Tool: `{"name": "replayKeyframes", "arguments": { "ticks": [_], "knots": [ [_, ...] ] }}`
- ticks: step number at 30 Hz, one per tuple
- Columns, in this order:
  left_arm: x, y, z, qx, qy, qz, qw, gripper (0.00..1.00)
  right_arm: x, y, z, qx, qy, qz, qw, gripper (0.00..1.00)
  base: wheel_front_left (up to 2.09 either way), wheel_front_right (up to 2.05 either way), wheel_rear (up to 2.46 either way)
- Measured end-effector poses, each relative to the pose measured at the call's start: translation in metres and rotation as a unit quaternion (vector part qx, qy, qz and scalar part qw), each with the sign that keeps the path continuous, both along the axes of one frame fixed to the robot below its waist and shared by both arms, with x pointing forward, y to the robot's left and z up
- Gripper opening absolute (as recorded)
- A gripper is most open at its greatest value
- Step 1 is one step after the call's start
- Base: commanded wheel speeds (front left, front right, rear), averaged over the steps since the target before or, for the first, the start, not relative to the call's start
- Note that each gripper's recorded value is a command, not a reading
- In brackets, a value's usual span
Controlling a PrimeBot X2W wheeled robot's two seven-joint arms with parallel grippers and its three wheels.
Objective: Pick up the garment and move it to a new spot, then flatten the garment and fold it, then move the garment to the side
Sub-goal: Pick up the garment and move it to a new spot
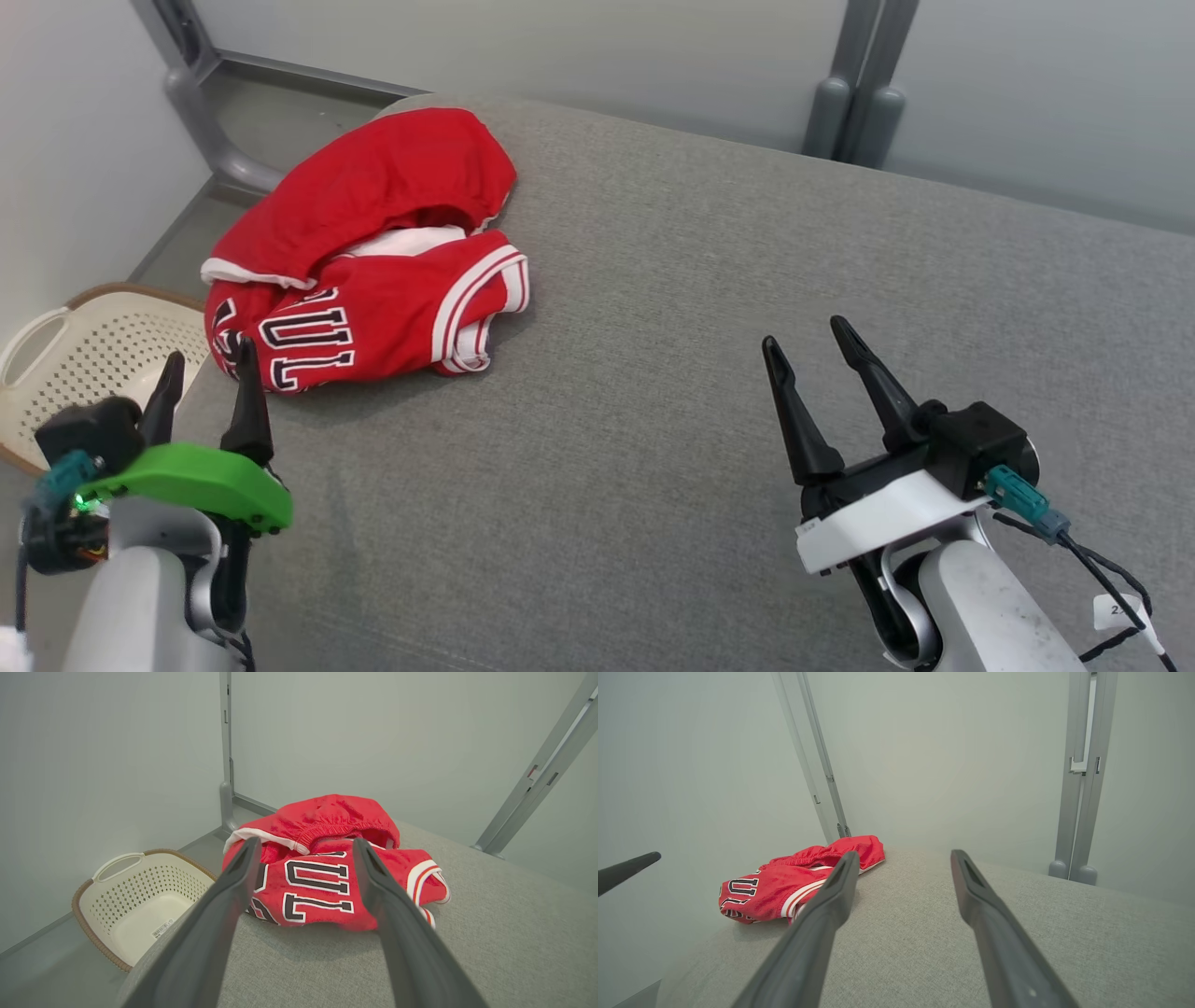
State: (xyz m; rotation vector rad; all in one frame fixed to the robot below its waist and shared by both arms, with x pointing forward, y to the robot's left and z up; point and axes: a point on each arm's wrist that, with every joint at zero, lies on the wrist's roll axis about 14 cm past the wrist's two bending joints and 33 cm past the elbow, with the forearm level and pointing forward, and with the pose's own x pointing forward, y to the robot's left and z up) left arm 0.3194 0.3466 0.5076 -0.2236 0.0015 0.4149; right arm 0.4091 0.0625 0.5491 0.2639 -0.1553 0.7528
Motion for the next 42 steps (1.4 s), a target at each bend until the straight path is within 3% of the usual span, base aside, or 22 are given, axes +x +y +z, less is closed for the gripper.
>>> {"name": "replayKeyframes", "arguments": {
  "ticks": [7,12,23,26,30,33,34,36,42],
  "knots": [
    [0.043,0.008,-0.010,-0.053,0.087,-0.052,0.993,1.00,0.010,-0.023,0.003,-0.001,-0.009,-0.029,1.000,1.00,0.00,0.00,0.00],
    [0.067,0.014,-0.029,-0.090,0.159,-0.075,0.980,1.00,0.019,-0.039,0.003,-0.001,-0.012,-0.051,0.999,1.00,0.00,0.00,0.00],
    [0.105,-0.014,-0.090,-0.138,0.303,-0.131,0.934,1.00,0.035,-0.080,-0.011,-0.010,0.000,-0.105,0.994,1.00,0.00,0.00,0.00],
    [0.108,-0.022,-0.110,-0.149,0.337,-0.138,0.919,1.00,0.038,-0.091,-0.017,-0.015,0.007,-0.117,0.993,1.00,0.00,0.00,0.00],
    [0.101,-0.035,-0.141,-0.172,0.398,-0.145,0.889,1.00,0.043,-0.101,-0.025,-0.020,0.014,-0.131,0.991,1.00,0.00,0.00,0.00],
    [0.099,-0.034,-0.152,-0.176,0.421,-0.143,0.878,1.00,0.044,-0.108,-0.030,-0.024,0.020,-0.139,0.990,1.00,0.00,0.00,0.00],
    [0.100,-0.034,-0.154,-0.177,0.424,-0.142,0.877,0.62,0.045,-0.110,-0.032,-0.025,0.022,-0.141,0.989,1.00,0.00,0.00,0.00],
    [0.103,-0.034,-0.157,-0.176,0.425,-0.140,0.877,0.00,0.045,-0.113,-0.035,-0.027,0.026,-0.146,0.989,1.00,0.00,0.00,0.00],
    [0.110,-0.036,-0.150,-0.170,0.403,-0.146,0.887,0.00,0.045,-0.114,-0.034,-0.027,0.026,-0.148,0.988,1.00,0.00,0.00,0.00]
  ]
}}
